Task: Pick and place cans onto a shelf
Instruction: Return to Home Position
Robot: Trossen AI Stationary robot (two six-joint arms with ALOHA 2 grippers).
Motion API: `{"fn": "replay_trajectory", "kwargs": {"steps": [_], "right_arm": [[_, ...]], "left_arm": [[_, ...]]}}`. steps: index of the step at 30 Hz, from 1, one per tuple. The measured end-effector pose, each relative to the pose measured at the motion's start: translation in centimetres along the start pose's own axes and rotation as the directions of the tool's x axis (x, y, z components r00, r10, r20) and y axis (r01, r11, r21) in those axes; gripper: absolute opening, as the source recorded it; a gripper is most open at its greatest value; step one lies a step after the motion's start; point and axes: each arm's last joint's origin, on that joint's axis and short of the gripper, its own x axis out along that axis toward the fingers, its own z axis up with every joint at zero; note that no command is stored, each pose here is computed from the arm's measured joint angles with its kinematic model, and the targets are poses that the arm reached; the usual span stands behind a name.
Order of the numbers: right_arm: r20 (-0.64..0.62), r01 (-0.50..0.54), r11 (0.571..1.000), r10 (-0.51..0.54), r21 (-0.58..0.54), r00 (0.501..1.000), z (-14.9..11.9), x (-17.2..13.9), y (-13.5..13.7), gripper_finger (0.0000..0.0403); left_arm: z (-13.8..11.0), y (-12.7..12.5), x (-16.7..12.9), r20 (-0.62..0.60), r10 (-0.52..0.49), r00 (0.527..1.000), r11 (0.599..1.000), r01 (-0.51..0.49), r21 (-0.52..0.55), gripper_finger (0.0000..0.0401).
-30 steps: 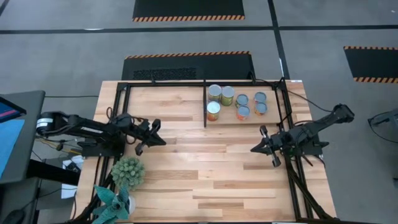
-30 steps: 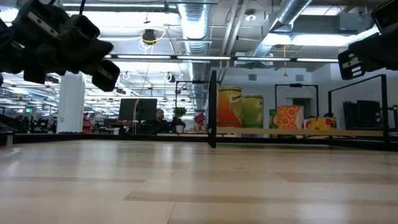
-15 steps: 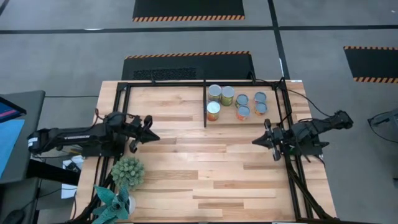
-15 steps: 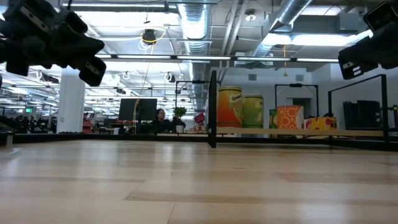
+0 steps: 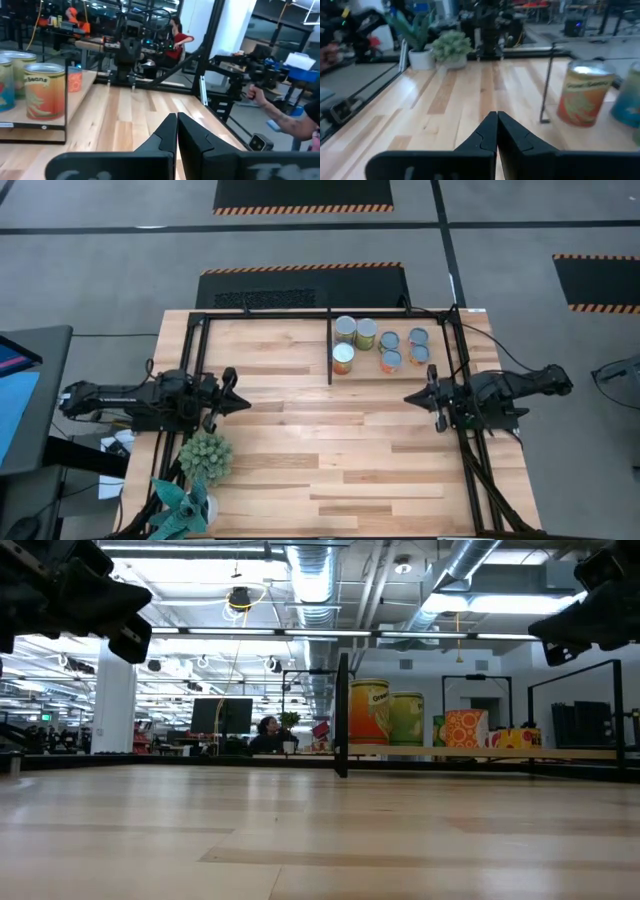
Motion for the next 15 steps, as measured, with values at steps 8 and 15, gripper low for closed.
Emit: {"fn": "replay_trajectory", "kwargs": {"steps": [8, 15], "right_arm": [[0.011, 0.021, 1.0, -0.021, 0.011, 1.0, 1.7, -0.8, -0.5, 0.0029], [-0.014, 0.046, 0.998, -0.046, 0.029, 0.999, 1.2, -0.6, -0.7, 0.0032]], "left_arm": [[-0.4, -1.0, -0.4, 0.002, 0.032, 0.999, 0.999, -0.032, 0.003, 0.0], [-0.5, -1.7, -0.5, 0.008, 0.053, 0.999, 0.996, -0.053, 0.071, 0.0]]}}
